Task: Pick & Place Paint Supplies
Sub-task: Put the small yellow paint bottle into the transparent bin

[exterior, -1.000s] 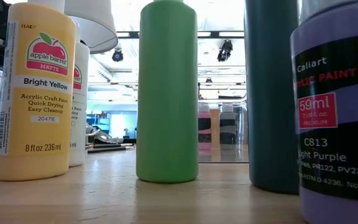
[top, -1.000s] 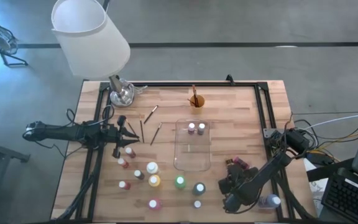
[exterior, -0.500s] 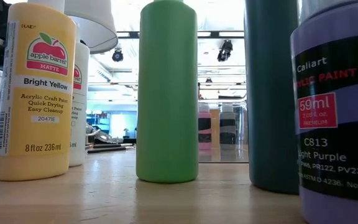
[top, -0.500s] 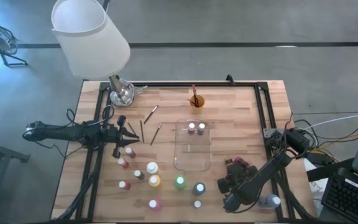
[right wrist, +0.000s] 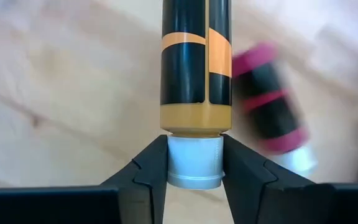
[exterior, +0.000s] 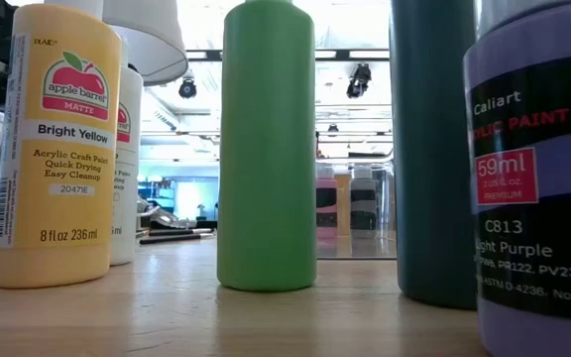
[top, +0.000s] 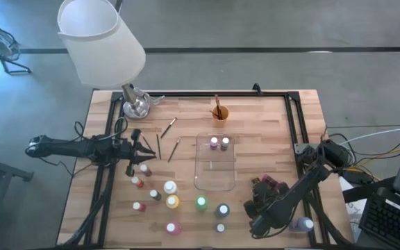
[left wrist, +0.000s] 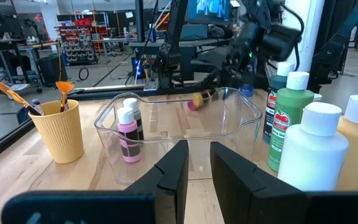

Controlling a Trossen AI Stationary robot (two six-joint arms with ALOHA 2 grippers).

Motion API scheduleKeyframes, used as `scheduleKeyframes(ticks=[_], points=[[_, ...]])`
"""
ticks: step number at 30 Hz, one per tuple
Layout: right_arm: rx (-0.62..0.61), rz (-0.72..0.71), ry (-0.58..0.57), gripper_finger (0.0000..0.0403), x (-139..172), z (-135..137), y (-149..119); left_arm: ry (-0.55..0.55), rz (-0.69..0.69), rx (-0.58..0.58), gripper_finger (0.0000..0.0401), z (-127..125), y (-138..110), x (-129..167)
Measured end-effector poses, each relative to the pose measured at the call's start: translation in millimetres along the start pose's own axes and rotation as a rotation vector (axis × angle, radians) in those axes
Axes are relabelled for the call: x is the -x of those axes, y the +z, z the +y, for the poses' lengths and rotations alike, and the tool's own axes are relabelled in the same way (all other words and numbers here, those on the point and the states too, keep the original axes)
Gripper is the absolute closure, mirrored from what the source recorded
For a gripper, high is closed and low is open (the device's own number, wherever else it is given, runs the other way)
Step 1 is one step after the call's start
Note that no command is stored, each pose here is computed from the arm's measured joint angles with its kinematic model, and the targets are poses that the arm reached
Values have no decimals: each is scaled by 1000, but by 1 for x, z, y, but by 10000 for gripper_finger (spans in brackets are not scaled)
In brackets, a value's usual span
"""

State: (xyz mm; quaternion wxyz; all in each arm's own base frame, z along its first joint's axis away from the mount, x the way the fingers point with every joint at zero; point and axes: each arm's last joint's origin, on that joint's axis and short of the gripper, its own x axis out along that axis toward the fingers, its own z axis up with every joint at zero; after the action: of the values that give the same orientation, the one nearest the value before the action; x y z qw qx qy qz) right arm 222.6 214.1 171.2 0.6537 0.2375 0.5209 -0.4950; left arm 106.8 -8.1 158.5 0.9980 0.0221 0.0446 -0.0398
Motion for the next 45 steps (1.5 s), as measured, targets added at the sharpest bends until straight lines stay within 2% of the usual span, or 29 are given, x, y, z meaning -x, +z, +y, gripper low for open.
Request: scheduleKeyframes(ticks=[2, 6, 17, 24, 28, 33, 36, 45], points=[[22, -18, -22, 291, 13, -5, 10, 0, 0, 0, 327, 0, 0, 0], [83, -19, 18, 291, 43, -14, 34, 0, 0, 0, 327, 0, 0, 0], [245, 87, 279, 291, 101, -26, 134, 0, 0, 0, 327, 0, 0, 0], [356, 41, 377, 291, 116, -19, 201, 0, 0, 0, 327, 0, 0, 0], [500, 15, 340, 291, 109, -10, 231, 0, 0, 0, 327, 0, 0, 0], [773, -30, 237, 291, 97, 7, 252, 0, 0, 0, 327, 0, 0, 0], [959, -61, 210, 291, 92, 19, 255, 0, 0, 0, 327, 0, 0, 0], [1292, -119, 52, 291, 68, 55, 246, 0, 0, 0, 327, 0, 0, 0]])
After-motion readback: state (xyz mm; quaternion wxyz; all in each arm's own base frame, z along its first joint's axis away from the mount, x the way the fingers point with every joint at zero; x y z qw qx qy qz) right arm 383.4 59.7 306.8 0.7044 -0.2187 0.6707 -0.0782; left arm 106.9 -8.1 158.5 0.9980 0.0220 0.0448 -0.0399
